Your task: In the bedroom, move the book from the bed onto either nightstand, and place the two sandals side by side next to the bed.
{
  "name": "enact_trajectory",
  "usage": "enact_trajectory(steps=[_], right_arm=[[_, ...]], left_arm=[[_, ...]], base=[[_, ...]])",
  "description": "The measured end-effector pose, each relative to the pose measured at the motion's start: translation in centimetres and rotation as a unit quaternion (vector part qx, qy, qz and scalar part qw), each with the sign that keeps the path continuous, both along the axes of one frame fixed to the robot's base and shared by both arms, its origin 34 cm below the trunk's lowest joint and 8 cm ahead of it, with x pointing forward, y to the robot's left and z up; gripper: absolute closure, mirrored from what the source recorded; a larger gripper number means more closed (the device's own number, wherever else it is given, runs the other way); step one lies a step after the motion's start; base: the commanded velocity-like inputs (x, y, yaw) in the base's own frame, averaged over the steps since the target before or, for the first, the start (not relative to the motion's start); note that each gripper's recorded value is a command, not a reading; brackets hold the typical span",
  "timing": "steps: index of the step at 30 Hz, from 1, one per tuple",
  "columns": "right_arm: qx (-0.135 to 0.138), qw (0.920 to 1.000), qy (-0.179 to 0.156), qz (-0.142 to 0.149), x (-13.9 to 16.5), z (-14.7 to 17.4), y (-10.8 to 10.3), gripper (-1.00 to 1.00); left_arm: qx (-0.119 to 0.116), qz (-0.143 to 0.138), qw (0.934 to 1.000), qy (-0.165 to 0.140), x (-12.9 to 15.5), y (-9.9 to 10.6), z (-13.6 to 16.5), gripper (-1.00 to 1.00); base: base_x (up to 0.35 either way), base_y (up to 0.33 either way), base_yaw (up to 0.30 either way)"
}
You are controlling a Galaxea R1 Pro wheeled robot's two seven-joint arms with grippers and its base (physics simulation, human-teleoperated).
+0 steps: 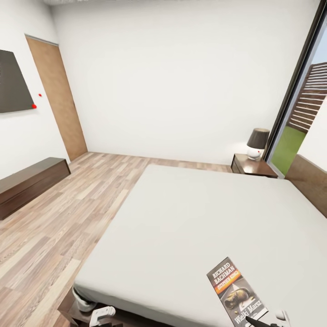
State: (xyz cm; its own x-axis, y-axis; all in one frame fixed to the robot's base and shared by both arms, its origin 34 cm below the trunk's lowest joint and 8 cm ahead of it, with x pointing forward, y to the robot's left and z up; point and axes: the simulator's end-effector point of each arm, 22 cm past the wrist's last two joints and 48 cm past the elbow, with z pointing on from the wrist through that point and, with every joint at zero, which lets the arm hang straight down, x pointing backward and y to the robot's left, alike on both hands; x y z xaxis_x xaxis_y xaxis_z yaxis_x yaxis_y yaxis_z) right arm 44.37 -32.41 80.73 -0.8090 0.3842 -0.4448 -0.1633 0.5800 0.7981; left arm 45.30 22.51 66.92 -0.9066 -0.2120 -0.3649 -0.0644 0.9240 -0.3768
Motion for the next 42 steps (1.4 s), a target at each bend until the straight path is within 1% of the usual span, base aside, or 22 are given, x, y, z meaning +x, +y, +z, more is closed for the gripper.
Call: enact_trajectory(steps=[21, 42], right_arm=[[-0.001, 0.9998, -0.019, 0.001, 0.6, 1.1, 0.1, 1.00], [0.000, 0.9997, -0.024, 0.001, 0.8, 1.5, 0.1, 1.00]], left_arm=[[0.000, 0.000, 0.9999, -0.016, 1.0, 0.0, 1.1, -1.00], [0.000, 0.000, 0.9998, -0.021, 1.4, 0.0, 1.5, -1.00]], base=[[0.000, 0.000, 0.000], [0.000, 0.000, 0.000]])
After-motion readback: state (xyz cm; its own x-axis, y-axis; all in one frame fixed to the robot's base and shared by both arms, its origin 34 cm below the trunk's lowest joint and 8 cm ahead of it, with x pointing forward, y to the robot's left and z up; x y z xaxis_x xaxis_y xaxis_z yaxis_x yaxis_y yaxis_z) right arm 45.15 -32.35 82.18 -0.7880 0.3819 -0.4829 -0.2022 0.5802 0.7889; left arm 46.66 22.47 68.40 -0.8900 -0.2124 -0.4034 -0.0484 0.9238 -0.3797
